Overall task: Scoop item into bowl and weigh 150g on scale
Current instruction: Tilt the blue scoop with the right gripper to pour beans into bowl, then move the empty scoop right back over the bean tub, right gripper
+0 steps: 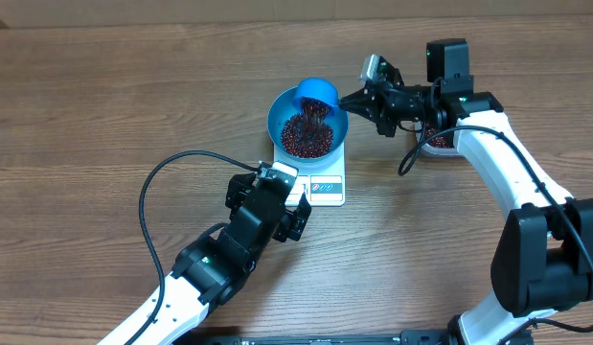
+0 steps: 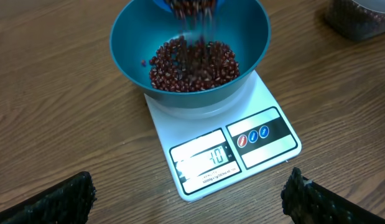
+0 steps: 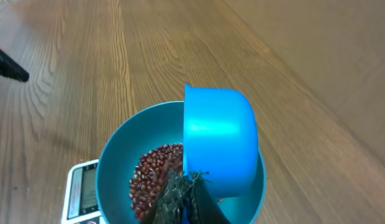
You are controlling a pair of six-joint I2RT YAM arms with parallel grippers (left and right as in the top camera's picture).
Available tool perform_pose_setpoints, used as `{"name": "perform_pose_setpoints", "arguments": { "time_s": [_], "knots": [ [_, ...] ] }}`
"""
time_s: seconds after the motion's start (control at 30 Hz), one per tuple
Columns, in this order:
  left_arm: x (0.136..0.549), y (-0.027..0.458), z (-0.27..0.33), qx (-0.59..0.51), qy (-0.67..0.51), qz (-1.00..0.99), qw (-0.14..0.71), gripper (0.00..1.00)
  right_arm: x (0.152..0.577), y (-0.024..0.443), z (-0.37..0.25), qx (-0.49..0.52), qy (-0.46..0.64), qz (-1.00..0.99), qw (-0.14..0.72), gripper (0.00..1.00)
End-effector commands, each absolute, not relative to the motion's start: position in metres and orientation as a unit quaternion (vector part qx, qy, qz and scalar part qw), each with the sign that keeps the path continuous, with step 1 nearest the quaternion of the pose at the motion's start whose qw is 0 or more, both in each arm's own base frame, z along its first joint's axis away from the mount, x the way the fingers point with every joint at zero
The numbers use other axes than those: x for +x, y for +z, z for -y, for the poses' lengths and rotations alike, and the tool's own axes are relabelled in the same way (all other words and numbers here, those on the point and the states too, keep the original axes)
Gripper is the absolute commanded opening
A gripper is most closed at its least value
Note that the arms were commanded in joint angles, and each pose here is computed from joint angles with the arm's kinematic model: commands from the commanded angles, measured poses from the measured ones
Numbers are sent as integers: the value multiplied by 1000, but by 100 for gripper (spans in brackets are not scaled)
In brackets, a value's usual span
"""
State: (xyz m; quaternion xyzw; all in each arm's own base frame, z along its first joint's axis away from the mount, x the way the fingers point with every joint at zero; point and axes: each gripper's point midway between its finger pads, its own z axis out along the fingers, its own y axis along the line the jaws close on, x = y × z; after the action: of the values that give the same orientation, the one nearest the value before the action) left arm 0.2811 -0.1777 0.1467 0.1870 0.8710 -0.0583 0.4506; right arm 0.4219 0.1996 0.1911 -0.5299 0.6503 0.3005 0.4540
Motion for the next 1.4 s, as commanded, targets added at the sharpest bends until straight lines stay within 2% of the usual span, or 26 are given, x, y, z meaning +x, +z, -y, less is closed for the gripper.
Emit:
{"name": "perform_pose_setpoints", "arguments": {
  "time_s": [0.0,0.8,1.1,1.37],
  "knots": [
    [283,142,172,190,-43,-872,449,100,420,196,-202,-562,287,-615,472,4],
    [283,142,172,190,-42,-872,449,100,419,195,-202,-604,255,-575,489,4],
    [283,142,172,191,-42,-872,449,100,406,194,-205,-593,296,-581,472,4],
    [283,142,172,190,-43,-872,449,99,401,202,-207,-542,350,-617,450,4]
  ]
}}
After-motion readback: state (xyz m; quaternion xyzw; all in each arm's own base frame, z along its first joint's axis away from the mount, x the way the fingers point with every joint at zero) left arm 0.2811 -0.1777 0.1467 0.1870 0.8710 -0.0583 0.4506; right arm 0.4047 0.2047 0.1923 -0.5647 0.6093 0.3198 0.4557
